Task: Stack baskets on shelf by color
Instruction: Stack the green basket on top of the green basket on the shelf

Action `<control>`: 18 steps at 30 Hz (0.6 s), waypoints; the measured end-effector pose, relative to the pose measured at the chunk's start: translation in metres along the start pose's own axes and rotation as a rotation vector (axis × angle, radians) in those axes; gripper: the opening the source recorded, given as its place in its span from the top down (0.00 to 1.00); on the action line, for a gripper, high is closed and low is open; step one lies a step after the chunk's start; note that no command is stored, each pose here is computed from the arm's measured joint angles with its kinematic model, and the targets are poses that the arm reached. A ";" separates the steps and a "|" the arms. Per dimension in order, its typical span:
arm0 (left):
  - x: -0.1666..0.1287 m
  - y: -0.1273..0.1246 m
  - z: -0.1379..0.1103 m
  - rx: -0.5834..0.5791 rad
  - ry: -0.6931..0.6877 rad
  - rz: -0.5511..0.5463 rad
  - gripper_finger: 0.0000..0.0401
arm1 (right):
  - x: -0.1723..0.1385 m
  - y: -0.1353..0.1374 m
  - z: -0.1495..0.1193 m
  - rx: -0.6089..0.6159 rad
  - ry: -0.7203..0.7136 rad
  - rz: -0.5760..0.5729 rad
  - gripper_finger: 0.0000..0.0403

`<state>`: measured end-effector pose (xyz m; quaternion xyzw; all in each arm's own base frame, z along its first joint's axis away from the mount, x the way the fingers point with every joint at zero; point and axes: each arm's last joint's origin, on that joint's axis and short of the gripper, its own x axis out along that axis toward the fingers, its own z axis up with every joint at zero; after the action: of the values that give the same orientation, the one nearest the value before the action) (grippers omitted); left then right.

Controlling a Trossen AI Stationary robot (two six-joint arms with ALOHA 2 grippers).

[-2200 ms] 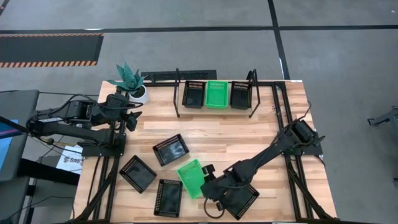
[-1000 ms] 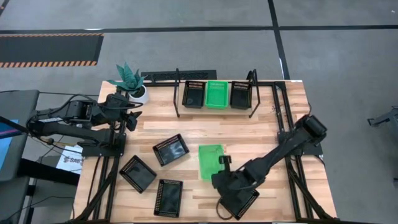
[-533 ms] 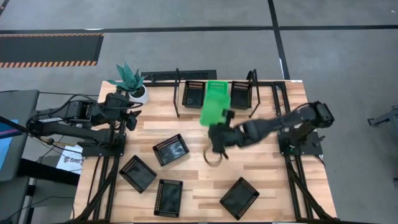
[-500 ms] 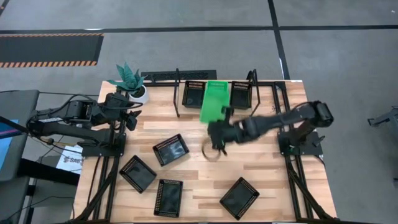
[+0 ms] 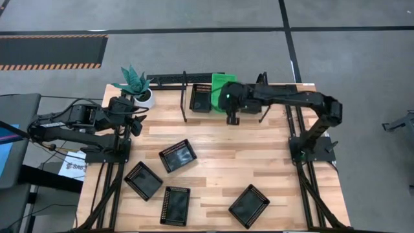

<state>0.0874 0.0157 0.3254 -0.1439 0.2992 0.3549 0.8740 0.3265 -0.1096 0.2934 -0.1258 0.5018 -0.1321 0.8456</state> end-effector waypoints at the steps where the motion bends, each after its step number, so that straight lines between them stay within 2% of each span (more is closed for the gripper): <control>1: 0.000 0.000 0.000 0.000 0.000 0.000 0.41 | 0.001 -0.006 -0.002 0.016 0.000 0.003 0.97; 7: 0.000 0.000 0.000 -0.008 -0.001 0.002 0.41 | 0.005 -0.028 -0.016 0.106 0.018 0.073 0.97; 18: 0.000 0.000 0.000 -0.035 -0.001 0.002 0.41 | 0.024 -0.017 -0.028 0.083 0.032 0.085 0.95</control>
<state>0.0873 0.0157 0.3254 -0.1588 0.2926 0.3611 0.8711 0.3117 -0.1358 0.2665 -0.0673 0.5144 -0.1187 0.8466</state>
